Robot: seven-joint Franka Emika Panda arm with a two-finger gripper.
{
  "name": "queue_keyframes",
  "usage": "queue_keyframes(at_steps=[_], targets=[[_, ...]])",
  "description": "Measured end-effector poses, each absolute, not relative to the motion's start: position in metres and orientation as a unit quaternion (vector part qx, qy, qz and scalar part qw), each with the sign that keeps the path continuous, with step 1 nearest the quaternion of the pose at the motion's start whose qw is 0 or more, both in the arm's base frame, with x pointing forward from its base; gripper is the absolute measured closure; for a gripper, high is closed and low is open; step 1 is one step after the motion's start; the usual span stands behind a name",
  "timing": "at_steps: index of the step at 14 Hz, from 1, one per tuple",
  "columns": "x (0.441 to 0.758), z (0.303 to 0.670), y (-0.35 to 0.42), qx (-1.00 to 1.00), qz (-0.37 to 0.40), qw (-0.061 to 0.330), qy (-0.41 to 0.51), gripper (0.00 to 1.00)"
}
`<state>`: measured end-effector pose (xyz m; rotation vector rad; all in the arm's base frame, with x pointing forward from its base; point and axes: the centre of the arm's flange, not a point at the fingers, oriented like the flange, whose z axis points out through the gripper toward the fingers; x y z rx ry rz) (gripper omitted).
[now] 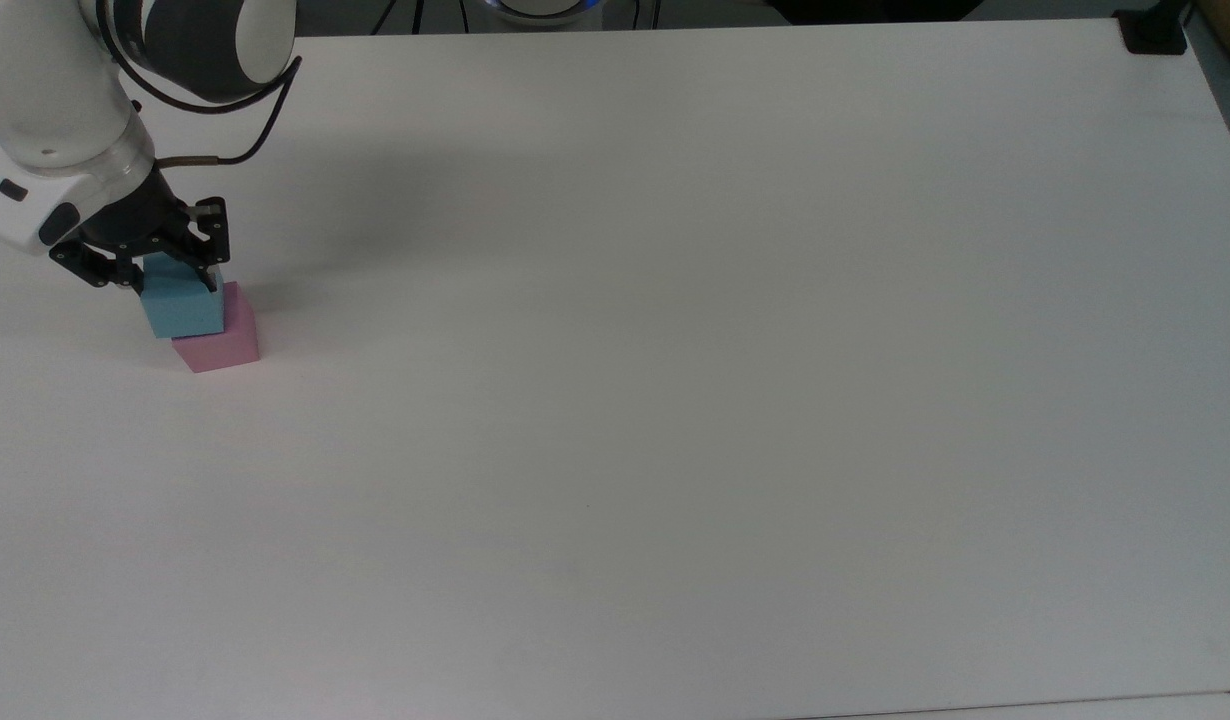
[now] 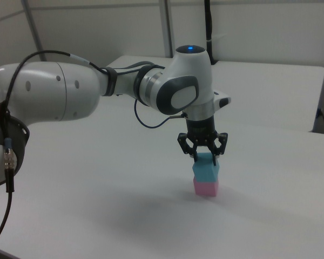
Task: Put blue cube on pink cube
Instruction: 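Lower the light-blue cube onto the pink cube's top face, then open the gripper to release the light-blue cube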
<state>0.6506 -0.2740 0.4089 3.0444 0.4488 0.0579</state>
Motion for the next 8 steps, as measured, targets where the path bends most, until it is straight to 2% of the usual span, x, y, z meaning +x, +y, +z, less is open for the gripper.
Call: queue_keyframes(at_steps=[2, 3, 6, 8], targets=[[0.6509, 0.4092, -0.2739, 0.989, 0.020, 0.032, 0.141, 0.46], [0.6519, 0.4092, -0.2743, 0.989, 0.023, 0.034, 0.138, 0.42], [0.6583, 0.4047, -0.2756, 0.990, 0.041, 0.045, 0.128, 0.01], [0.6590, 0.4048, -0.2756, 0.990, 0.044, 0.046, 0.125, 0.00]])
